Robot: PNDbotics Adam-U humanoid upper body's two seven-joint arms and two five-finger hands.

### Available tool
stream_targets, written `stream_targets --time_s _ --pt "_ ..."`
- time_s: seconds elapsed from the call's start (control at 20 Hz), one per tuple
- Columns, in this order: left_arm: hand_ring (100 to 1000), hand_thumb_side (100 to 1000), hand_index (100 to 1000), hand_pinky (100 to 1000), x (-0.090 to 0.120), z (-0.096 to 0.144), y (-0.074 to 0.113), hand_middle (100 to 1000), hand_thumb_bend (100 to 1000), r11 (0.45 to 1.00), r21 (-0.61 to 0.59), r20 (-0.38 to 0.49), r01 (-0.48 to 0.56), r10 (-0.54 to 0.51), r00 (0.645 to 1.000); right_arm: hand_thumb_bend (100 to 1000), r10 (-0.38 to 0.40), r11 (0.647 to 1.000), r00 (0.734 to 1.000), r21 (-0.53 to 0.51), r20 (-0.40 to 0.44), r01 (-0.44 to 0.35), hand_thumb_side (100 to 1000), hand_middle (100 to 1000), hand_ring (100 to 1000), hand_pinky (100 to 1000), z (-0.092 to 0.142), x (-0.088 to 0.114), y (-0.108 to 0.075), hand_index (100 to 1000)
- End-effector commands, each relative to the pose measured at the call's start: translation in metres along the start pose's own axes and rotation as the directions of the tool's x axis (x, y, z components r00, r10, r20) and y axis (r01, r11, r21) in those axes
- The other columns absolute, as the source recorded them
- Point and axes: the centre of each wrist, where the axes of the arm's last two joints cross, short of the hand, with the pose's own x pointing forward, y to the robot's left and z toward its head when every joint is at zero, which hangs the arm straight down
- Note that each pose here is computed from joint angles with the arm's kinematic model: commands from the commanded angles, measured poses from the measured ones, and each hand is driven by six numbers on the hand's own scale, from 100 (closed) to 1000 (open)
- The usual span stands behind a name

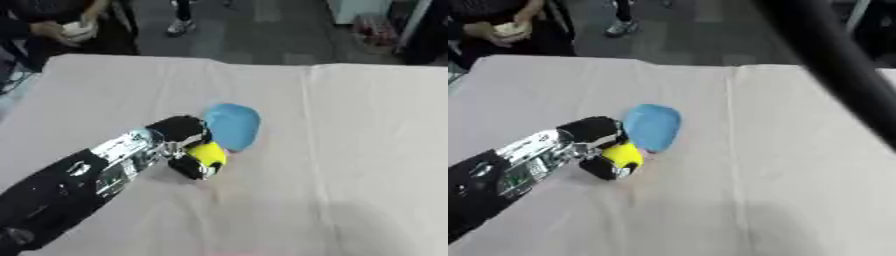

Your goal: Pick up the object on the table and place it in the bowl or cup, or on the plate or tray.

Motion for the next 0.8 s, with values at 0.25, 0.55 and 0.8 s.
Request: stream_targets --time_s 0.25,0.55,0.8 --pt "100 472 222 100 0.014 0.016 0.044 100 100 0.996 0.058 -0.048 0.063 -0.061 0.997 100 0.007 1.0 0.999 -0.001 0.031 -0.007 924 450 412 166 -0.003 0.002 -0.003 200" --pt "100 475 223 100 0.034 0.03 0.074 100 100 0.992 0.092 -0.05 0.09 -0.085 0.995 100 0.01 1.0 1.0 0.001 0.03 -0.01 924 450 413 166 -0.003 0.002 -0.002 200" --pt "100 475 226 100 0.032 0.026 0.086 100 100 0.974 0.182 -0.071 0.132 -0.12 0.99 100 0.007 1.0 0.999 0.0 0.034 -0.007 924 450 412 166 -0.004 0.002 -0.001 202"
